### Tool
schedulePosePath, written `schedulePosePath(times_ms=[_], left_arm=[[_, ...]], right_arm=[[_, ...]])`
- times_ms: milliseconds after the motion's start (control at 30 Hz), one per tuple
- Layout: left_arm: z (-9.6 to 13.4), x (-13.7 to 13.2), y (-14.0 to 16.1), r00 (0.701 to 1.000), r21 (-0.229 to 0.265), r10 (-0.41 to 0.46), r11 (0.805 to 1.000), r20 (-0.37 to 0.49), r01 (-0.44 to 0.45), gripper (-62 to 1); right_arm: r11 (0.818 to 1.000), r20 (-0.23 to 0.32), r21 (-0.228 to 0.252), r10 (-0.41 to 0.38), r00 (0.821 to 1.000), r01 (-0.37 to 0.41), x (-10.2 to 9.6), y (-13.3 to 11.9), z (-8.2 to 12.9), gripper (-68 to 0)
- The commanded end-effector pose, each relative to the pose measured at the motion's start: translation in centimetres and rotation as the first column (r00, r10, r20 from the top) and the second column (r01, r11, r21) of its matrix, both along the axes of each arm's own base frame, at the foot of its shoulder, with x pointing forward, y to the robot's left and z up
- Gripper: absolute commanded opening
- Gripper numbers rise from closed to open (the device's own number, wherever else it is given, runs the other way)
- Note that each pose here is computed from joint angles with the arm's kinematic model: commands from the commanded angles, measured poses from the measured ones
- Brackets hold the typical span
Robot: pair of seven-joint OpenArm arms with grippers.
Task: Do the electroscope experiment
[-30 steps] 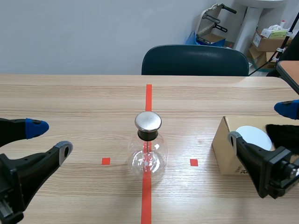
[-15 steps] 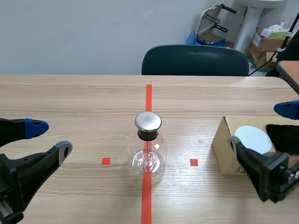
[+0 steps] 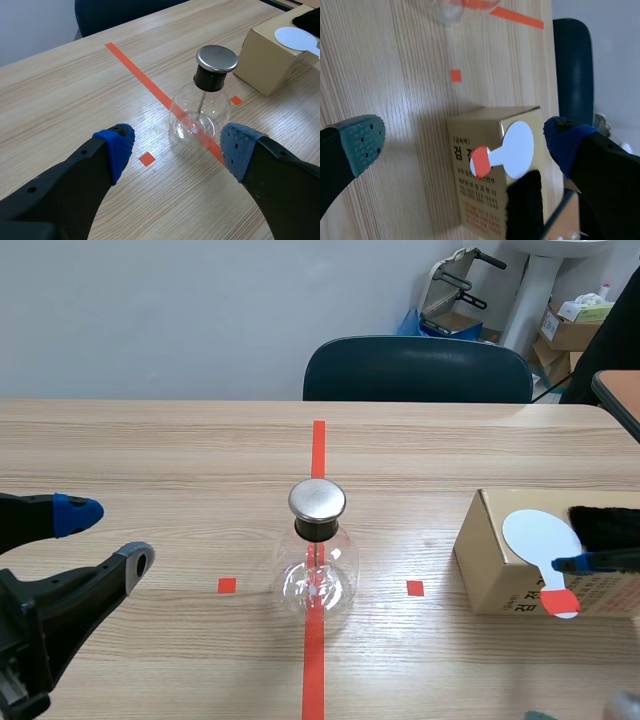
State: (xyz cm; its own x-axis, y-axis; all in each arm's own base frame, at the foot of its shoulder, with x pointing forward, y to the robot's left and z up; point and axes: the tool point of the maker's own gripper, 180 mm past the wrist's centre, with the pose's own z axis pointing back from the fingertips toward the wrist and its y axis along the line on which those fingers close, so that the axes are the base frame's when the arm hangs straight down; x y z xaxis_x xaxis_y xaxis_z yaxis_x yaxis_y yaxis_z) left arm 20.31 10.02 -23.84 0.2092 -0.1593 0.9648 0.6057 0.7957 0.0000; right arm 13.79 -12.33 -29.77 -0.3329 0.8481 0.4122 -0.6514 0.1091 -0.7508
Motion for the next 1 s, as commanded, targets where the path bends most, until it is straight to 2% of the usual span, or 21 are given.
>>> schedulePosePath(times_ms=[0,100,167,233,333,400,467,533,567,633,767,967], left_arm=[[0.5,0.3,0.0,1.0,-0.004,-0.001,1.0,0.025,0.001,-22.1],[0.4,-0.8,-1.1,0.993,0.018,-0.12,0.993,0.009,0.119,-22.1],[0.3,-2.1,-2.3,0.97,0.022,-0.242,0.97,-0.012,0.242,-22.1],[0.2,-3.8,-3.5,0.933,0.002,-0.356,0.934,-0.043,0.356,-22.1],[-0.1,-6.9,-5.1,0.853,-0.04,-0.515,0.857,-0.09,0.513,-22.1],[0.2,-8.4,-5.7,0.808,-0.08,-0.581,0.814,-0.095,0.576,-21.2],[0.8,-9.4,-6.1,0.78,-0.125,-0.62,0.783,-0.078,0.61,-20.2],[1.5,-9.8,-6.3,0.771,-0.161,-0.634,0.768,-0.057,0.62,-20.2],[1.7,-9.7,-6.3,0.77,-0.166,-0.636,0.765,-0.048,0.622,-20.2],[1.7,-9.6,-6.4,0.775,-0.169,-0.63,0.769,-0.043,0.616,-20.2],[2.0,-8.9,-6.5,0.809,-0.19,-0.588,0.797,-0.025,0.573,-20.2],[1.1,-7.7,-6.6,0.86,-0.132,-0.51,0.853,-0.005,0.505,-20.2]], right_arm=[[0.999,0.044,-0.044,-0.025,0.999,0.027,0.2,-1.0,-0.4,0.4],[0.988,0.14,-0.146,-0.034,0.99,0.054,0.2,-2.7,-1.4,0.4],[0.979,0.199,-0.192,-0.033,0.979,0.072,0.4,-3.6,-1.9,0.4],[0.972,0.267,-0.217,-0.032,0.963,0.093,0.9,-4.3,-2.1,0.4],[0.959,0.378,-0.238,-0.053,0.924,0.152,2.3,-5.2,-2.1,0.4],[0.955,0.436,-0.236,-0.06,0.898,0.179,3.3,-5.5,-2.1,0.4],[0.952,0.485,-0.228,-0.072,0.871,0.205,4.2,-5.5,-2.1,0.4],[0.95,0.524,-0.215,-0.083,0.848,0.226,5.0,-5.3,-2.0,0.4],[0.95,0.537,-0.209,-0.086,0.839,0.231,5.3,-5.1,-2.0,0.4],[0.951,0.545,-0.203,-0.089,0.834,0.234,5.8,-4.7,-2.3,0.4],[0.951,0.546,-0.195,-0.098,0.832,0.24,6.4,-3.8,-2.9,0.4],[0.941,0.56,-0.2,-0.118,0.82,0.272,7.0,-3.4,-3.0,0.4]])
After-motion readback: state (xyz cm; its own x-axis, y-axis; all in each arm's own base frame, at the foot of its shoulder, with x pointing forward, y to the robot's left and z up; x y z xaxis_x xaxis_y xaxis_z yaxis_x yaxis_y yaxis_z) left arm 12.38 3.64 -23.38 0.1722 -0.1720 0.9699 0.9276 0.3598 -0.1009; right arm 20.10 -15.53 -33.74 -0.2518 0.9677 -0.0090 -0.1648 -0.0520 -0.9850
